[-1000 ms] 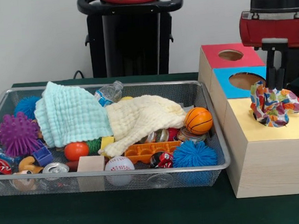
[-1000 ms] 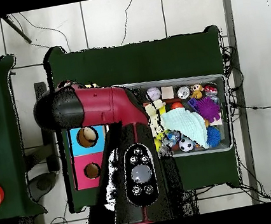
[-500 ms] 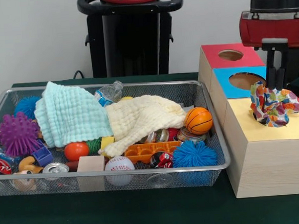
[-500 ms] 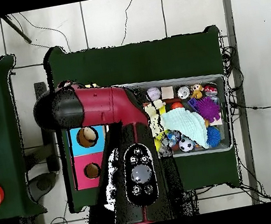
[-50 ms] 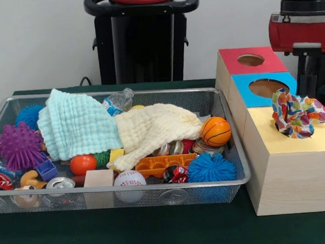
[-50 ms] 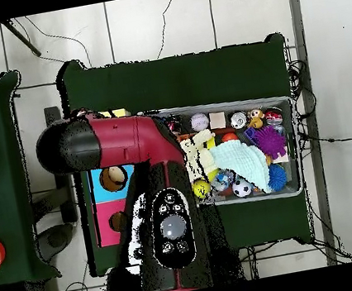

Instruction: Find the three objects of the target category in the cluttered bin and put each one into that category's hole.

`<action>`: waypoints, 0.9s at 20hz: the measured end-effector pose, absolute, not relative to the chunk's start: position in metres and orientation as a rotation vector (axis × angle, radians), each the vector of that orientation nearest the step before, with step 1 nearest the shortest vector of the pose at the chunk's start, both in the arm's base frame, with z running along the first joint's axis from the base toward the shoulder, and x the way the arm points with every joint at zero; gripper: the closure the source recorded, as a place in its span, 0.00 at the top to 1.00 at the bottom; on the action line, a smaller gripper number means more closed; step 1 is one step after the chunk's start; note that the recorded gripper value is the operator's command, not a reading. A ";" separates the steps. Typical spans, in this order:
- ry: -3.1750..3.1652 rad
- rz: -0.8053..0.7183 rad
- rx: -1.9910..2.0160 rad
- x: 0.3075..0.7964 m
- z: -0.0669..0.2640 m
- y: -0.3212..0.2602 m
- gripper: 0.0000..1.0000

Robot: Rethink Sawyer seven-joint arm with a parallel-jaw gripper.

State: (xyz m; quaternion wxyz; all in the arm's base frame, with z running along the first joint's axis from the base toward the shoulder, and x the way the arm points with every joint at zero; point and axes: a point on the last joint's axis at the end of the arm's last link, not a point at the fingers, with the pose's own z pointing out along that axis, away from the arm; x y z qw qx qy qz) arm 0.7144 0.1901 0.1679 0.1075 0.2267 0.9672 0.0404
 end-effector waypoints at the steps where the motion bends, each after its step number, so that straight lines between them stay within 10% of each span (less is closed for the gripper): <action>1: 2.848 0.119 0.663 0.714 0.168 0.192 0.00; 18: 2.816 0.113 0.672 0.712 0.163 0.182 0.00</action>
